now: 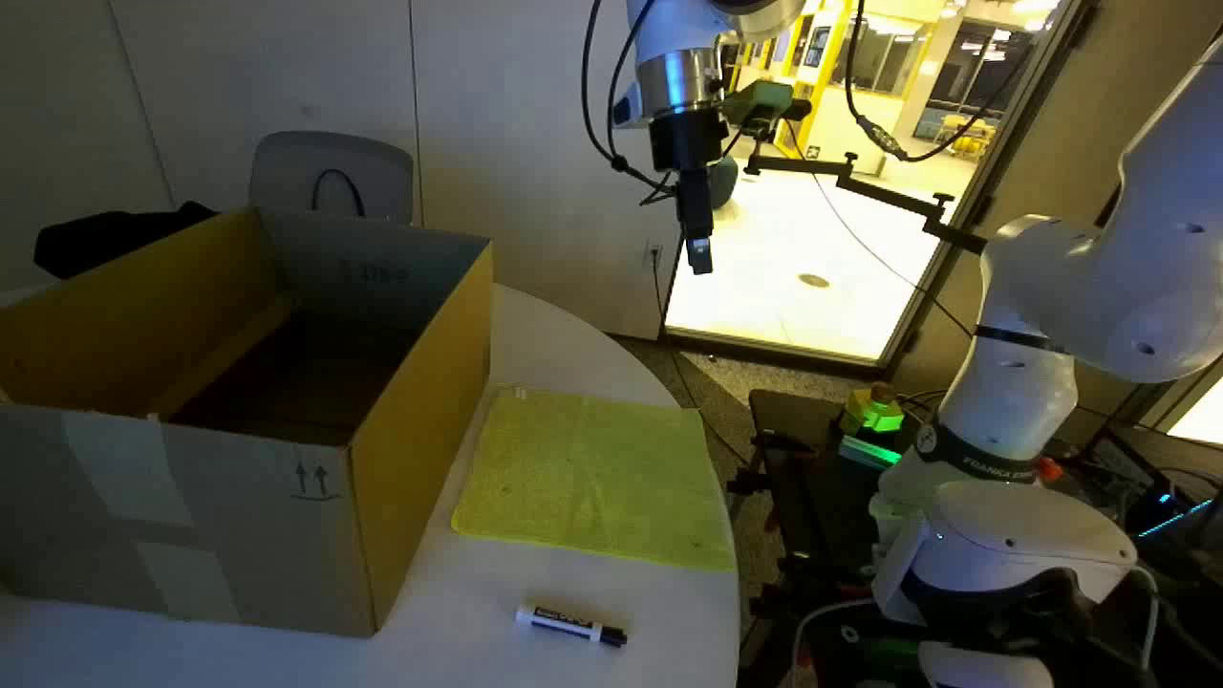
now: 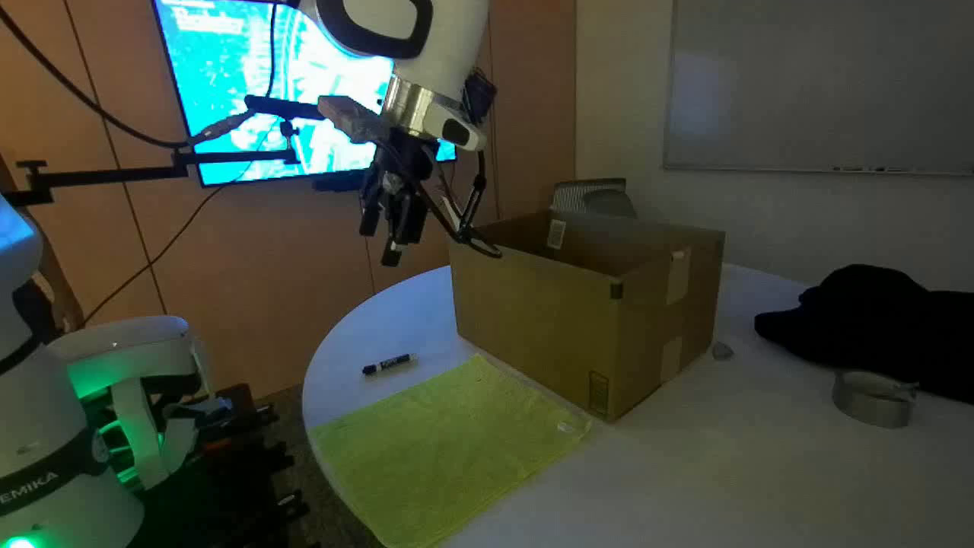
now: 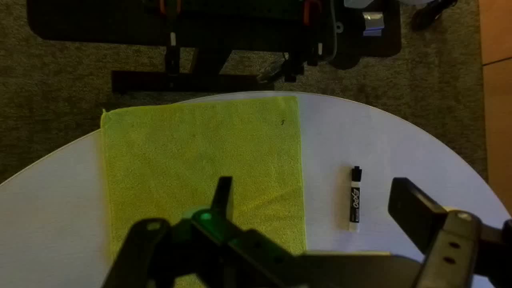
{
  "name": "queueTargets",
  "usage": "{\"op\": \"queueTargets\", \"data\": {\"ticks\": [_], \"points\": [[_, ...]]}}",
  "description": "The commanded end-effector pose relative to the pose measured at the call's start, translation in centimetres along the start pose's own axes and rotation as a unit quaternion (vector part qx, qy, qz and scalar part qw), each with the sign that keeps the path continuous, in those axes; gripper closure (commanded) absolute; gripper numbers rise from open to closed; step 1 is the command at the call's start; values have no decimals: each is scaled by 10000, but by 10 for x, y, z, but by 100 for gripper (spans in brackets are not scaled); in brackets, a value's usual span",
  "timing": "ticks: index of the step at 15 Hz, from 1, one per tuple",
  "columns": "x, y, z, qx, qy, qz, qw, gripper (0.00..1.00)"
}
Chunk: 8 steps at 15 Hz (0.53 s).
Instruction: Put the marker on the cloth, then fold the cloth and put it in the box
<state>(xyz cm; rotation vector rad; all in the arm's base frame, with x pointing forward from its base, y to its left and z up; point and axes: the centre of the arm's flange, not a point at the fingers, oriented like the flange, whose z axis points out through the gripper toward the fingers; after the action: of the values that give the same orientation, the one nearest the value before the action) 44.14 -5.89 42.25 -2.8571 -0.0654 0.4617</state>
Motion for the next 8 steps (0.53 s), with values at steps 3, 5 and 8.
{"op": "queueTargets", "data": {"ticks": [3,5,8], "points": [[2,-2,0,-30,25,-37,10000,0],[7,-7,8,-61,-21,-65,10000,0],[35,-26,44,-181,-5,-50,9998,0]]}}
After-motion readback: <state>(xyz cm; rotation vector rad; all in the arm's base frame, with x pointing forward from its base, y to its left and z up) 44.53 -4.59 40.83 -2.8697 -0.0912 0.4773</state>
